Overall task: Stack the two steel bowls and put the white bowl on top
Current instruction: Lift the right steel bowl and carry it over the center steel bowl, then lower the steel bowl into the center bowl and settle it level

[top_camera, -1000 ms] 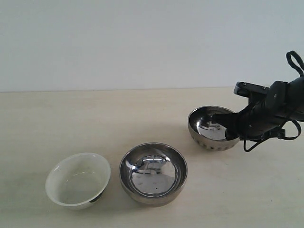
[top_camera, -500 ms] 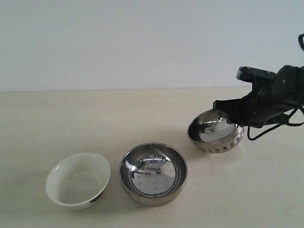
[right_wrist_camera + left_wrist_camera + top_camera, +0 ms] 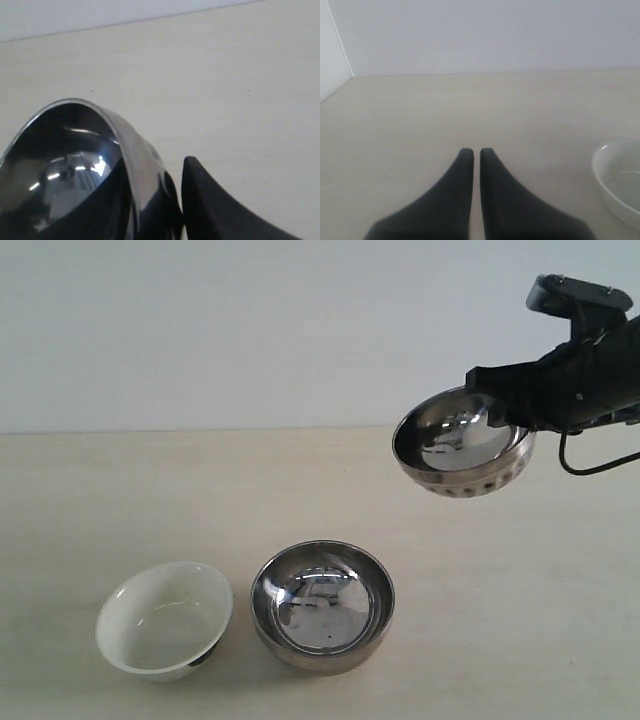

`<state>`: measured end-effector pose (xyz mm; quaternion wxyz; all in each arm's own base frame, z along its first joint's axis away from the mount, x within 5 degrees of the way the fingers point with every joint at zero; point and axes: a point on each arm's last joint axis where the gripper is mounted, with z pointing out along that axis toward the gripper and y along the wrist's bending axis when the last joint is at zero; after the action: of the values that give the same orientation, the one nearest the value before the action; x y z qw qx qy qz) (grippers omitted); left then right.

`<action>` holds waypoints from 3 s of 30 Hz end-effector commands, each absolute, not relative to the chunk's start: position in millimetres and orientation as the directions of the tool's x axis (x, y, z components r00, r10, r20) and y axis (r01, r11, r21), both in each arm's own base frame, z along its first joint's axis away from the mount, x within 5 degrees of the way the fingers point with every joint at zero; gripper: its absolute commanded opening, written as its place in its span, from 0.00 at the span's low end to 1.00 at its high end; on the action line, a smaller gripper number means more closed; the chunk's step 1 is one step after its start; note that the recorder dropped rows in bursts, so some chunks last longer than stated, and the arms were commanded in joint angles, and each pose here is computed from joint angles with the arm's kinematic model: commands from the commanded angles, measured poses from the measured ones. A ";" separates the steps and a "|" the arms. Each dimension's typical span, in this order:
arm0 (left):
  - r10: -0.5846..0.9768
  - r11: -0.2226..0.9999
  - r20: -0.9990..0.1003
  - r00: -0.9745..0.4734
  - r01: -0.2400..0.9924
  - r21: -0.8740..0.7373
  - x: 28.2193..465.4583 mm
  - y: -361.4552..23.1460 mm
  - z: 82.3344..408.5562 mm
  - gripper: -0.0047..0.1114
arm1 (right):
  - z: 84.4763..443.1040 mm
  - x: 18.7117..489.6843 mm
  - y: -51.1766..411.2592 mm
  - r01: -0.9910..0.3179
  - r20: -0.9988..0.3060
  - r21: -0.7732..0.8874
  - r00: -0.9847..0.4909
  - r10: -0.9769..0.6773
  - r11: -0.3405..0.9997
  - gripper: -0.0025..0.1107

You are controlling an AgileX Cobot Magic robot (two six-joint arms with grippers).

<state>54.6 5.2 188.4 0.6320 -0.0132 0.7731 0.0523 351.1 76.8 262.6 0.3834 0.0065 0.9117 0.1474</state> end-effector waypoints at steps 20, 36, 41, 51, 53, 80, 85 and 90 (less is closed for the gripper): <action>0.032 0.995 -0.981 -0.194 -0.089 0.051 54.6 5.2 188.0 0.08 | 206.6 314.8 200.0 -0.418 -0.541 0.318 -0.817 -0.199 0.851 0.02; 0.032 0.995 -0.981 -0.194 -0.089 0.051 54.6 5.2 188.0 0.08 | 182.0 322.1 202.4 -0.408 -0.517 0.299 -0.829 -0.213 0.863 0.02; 0.032 0.995 -0.981 -0.194 -0.089 0.051 54.6 5.2 188.0 0.08 | 180.5 322.3 202.5 -0.419 -0.518 0.291 -0.825 -0.226 0.860 0.02; 0.032 0.995 -0.981 -0.194 -0.089 0.051 54.6 5.2 188.0 0.08 | 180.6 322.3 202.6 -0.421 -0.519 0.291 -0.824 -0.228 0.859 0.02; 0.032 0.995 -0.981 -0.194 -0.089 0.051 54.6 5.2 188.0 0.08 | 180.6 322.3 202.6 -0.421 -0.519 0.291 -0.824 -0.228 0.859 0.02; 0.032 0.995 -0.981 -0.194 -0.089 0.051 54.6 5.2 188.0 0.08 | 201.9 321.1 200.8 -0.457 -0.590 0.271 -0.774 -0.229 0.847 0.40; 0.032 0.995 -0.981 -0.194 -0.089 0.051 54.6 5.2 188.0 0.08 | 211.0 317.6 199.9 -0.466 -0.597 0.277 -0.769 -0.230 0.840 0.40; 0.032 0.995 -0.981 -0.194 -0.089 0.051 54.6 5.2 188.0 0.08 | 226.8 309.5 198.0 -0.523 -0.613 0.260 -0.739 -0.280 0.812 0.40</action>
<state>54.6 5.2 188.4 0.6320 -0.0132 0.7731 0.0523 314.3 199.2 211.6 0.2712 -0.1982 0.9180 0.2107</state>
